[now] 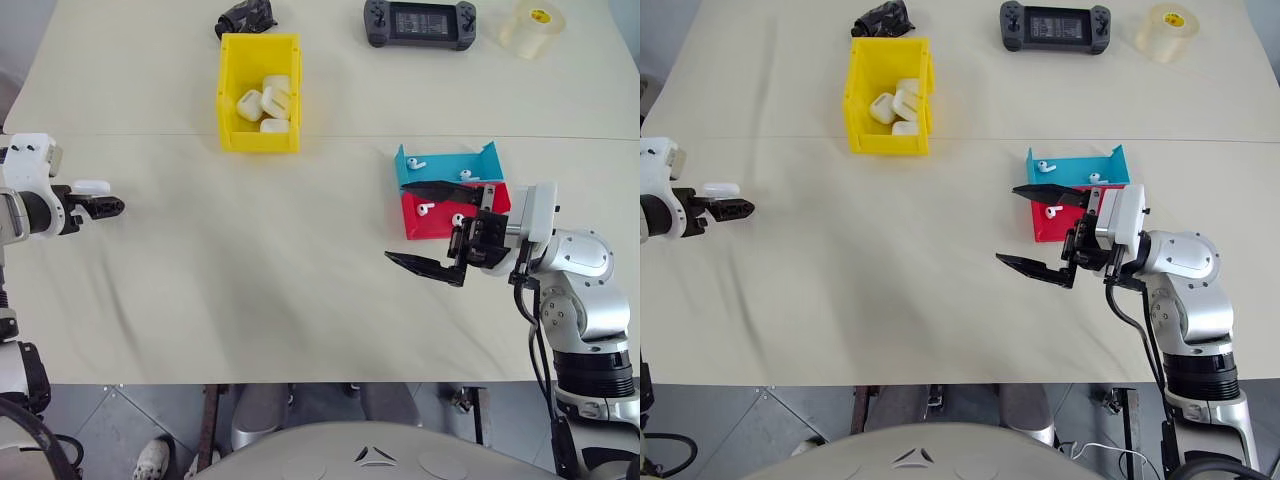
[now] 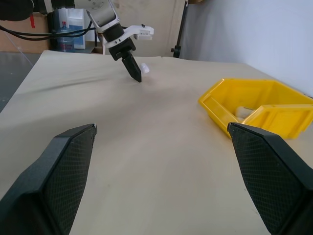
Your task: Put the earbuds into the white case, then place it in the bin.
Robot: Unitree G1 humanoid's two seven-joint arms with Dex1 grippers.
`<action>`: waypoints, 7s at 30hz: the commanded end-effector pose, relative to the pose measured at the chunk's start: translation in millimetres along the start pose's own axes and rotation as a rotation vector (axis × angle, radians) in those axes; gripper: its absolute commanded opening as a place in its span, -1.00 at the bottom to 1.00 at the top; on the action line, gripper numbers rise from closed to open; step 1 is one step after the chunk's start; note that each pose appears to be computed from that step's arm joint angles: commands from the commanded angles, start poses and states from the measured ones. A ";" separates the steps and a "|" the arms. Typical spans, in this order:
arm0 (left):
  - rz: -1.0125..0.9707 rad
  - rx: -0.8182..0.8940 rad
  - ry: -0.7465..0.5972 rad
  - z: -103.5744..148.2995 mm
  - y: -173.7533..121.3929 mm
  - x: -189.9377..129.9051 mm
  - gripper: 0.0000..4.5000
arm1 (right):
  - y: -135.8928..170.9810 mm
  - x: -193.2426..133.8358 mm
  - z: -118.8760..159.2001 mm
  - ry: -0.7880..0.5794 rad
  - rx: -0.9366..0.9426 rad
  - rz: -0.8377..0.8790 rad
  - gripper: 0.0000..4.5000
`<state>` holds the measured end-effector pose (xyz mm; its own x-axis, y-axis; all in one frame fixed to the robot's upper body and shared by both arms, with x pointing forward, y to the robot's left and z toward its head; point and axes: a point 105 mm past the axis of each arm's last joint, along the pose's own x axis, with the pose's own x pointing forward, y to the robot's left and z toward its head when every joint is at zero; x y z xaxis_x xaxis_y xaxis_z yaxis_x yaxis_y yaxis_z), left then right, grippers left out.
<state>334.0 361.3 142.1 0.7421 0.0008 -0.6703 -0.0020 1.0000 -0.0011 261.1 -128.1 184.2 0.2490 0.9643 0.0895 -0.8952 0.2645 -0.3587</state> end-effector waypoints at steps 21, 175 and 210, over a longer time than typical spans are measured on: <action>-0.749 0.835 -0.799 -5.3 -149.1 -96.1 0.25 | -18.1 -34.8 -4.0 0.095 -0.038 -0.081 1.00; -1.725 0.424 -1.153 -30.2 -327.5 -103.8 0.25 | -78.4 -82.8 -47.2 1.034 0.086 -0.140 -0.40; -1.747 0.417 -1.145 -34.0 -332.3 -105.6 0.25 | -77.7 -90.0 -51.3 1.156 -0.132 0.204 0.43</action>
<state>238.2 30.1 183.2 -0.1818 -0.8634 0.4706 0.9687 -0.0750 0.2366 326.0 -237.4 152.0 0.3455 0.3871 -0.8549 -0.9343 0.0562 -0.3521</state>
